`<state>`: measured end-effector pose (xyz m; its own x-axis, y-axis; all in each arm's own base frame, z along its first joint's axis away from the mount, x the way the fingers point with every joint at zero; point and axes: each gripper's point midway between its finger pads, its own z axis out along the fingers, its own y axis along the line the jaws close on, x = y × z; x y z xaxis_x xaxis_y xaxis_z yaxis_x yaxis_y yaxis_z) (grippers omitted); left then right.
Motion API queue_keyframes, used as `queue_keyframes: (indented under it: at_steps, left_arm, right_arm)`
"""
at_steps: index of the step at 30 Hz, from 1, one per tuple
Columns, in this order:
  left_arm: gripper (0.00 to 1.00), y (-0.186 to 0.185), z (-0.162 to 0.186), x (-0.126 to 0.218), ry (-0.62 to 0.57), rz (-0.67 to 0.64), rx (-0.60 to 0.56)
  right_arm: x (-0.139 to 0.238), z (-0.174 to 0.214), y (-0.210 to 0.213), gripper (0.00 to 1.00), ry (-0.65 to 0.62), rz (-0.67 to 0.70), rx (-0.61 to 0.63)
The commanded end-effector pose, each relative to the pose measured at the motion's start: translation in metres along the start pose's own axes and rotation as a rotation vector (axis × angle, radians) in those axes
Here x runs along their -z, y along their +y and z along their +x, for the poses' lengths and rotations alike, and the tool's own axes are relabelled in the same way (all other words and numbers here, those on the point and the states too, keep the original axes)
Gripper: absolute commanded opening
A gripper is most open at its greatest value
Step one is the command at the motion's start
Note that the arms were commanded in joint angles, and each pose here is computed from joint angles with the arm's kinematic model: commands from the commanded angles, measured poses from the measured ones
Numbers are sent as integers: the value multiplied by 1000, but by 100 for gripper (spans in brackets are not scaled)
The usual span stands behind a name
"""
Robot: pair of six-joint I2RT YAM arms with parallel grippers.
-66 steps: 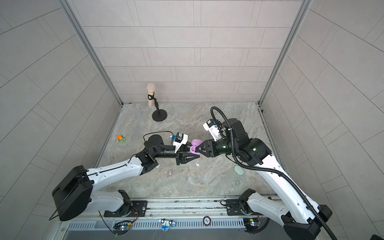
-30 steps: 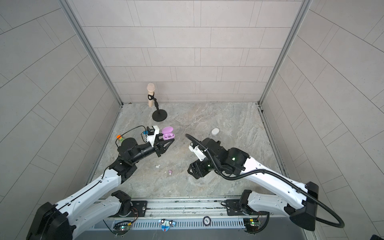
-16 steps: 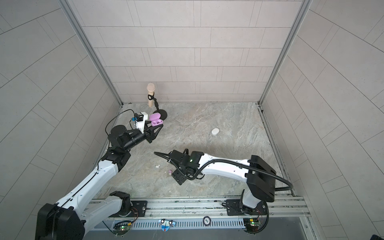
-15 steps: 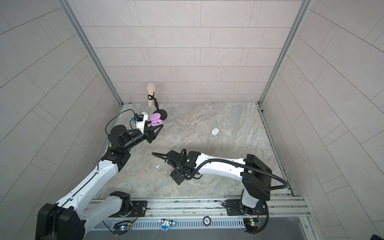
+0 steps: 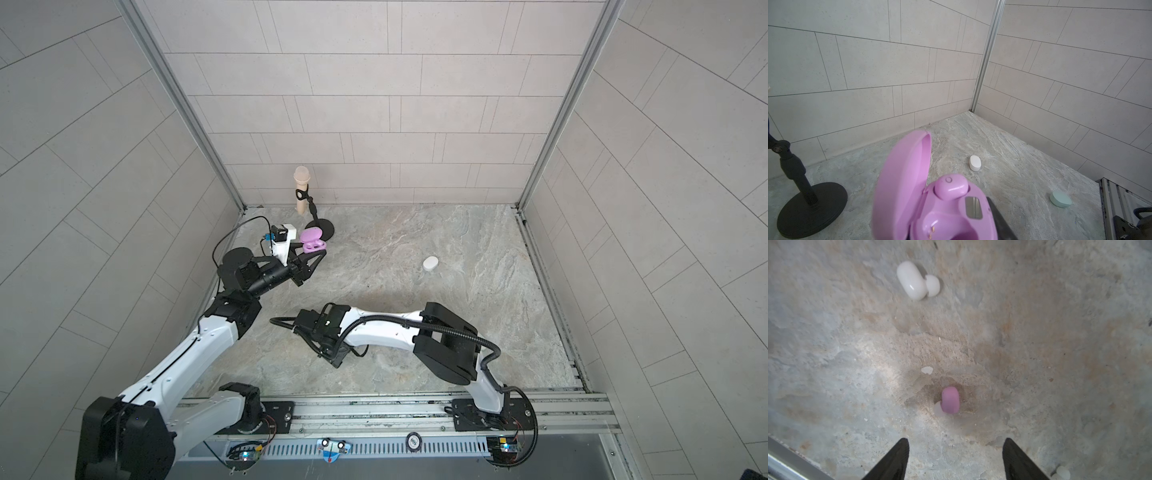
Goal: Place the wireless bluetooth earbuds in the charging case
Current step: 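Open the right gripper and withdraw it while the left gripper raises the case, then move the open right gripper over the second pink earbud on the table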
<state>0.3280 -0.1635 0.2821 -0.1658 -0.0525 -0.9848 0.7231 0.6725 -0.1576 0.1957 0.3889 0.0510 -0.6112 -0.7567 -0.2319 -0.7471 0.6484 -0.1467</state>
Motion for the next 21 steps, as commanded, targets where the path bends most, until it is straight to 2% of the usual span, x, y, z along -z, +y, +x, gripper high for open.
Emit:
queue_keyframes:
  at_steps: [1, 12, 21]
  left_arm:
    - [17, -4, -15, 1, -49, 28, -24]
    - [17, -3, -12, 0, -42, 28, -20]
    - [17, -3, -11, -2, -38, 36, -13]
  right_arm:
    - [-5, 4, -8, 74, 53, 66, 34]
    - [-25, -3, -21, 72, 111, 116, 28]
    - [-21, -4, -45, 70, 94, 217, -20]
